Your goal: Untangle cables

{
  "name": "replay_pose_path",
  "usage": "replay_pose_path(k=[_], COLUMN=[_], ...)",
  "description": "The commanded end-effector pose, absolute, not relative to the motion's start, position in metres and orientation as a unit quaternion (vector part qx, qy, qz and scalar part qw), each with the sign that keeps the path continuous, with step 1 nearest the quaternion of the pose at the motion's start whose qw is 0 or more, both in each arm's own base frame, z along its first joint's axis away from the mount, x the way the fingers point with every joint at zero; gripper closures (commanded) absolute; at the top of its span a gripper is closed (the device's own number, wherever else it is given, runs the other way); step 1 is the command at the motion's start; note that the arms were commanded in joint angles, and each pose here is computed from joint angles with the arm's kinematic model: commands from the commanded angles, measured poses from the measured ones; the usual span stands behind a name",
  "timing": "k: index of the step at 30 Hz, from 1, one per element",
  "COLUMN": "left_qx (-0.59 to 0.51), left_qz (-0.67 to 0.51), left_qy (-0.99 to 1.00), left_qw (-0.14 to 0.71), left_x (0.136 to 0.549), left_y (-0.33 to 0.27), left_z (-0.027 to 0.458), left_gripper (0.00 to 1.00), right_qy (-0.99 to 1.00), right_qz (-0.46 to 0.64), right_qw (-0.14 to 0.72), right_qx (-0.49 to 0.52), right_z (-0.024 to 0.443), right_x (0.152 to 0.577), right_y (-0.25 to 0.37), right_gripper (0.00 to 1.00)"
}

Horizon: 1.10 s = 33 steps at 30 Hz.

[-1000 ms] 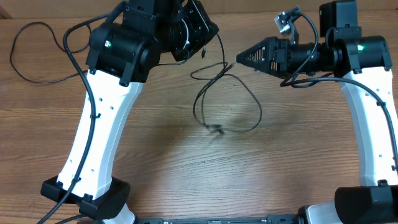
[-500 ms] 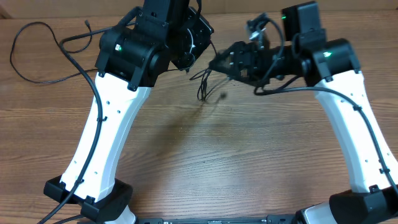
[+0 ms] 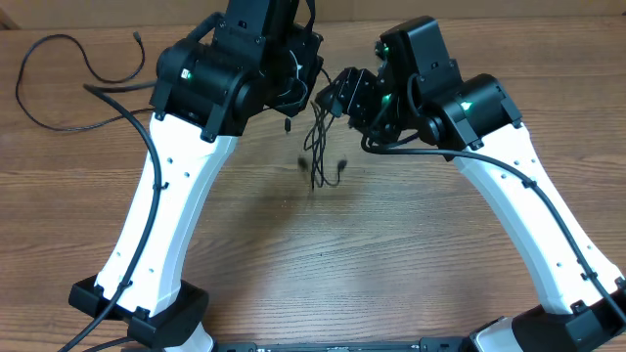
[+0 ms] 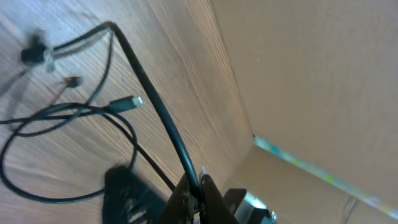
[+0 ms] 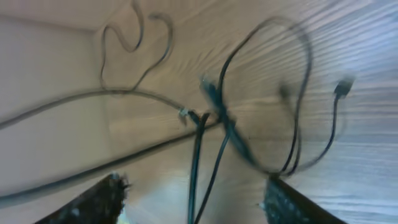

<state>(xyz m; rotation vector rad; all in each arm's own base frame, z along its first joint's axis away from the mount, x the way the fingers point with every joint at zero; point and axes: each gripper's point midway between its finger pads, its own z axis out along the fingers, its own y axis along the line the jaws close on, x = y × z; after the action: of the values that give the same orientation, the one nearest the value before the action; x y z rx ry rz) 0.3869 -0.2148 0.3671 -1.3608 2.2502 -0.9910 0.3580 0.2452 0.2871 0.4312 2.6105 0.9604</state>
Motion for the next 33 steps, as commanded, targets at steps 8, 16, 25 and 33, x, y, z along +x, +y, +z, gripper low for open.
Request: replay_pose_path(k=[8,16,25,33], left_qx=[-0.503,-0.506,-0.506,-0.535], left_qz=[-0.382,-0.386,-0.386,-0.328], left_qy=[0.769,0.766,0.766,0.769], left_qw=[0.098,0.092,0.092,0.122], left_x=[0.390,0.392,0.392,0.391], left_y=[-0.213,-0.207,-0.207,-0.181], left_z=[0.367,0.368,0.368,0.352], left_gripper=[0.96,0.96,0.96,0.96], right_qy=[0.916,0.917,0.918,0.928], right_qz=[0.301,0.326,0.344,0.315], right_qw=[0.185,0.150,0.115,0.132], right_qx=[0.190,0.174,0.161,0.150], right_z=[0.278,0.274,0.268,0.261], right_x=[0.370,0.364,0.357,0.361], right_y=[0.233,0.247,0.259,0.245], right_gripper=[0.59,0.69,0.78,0.96])
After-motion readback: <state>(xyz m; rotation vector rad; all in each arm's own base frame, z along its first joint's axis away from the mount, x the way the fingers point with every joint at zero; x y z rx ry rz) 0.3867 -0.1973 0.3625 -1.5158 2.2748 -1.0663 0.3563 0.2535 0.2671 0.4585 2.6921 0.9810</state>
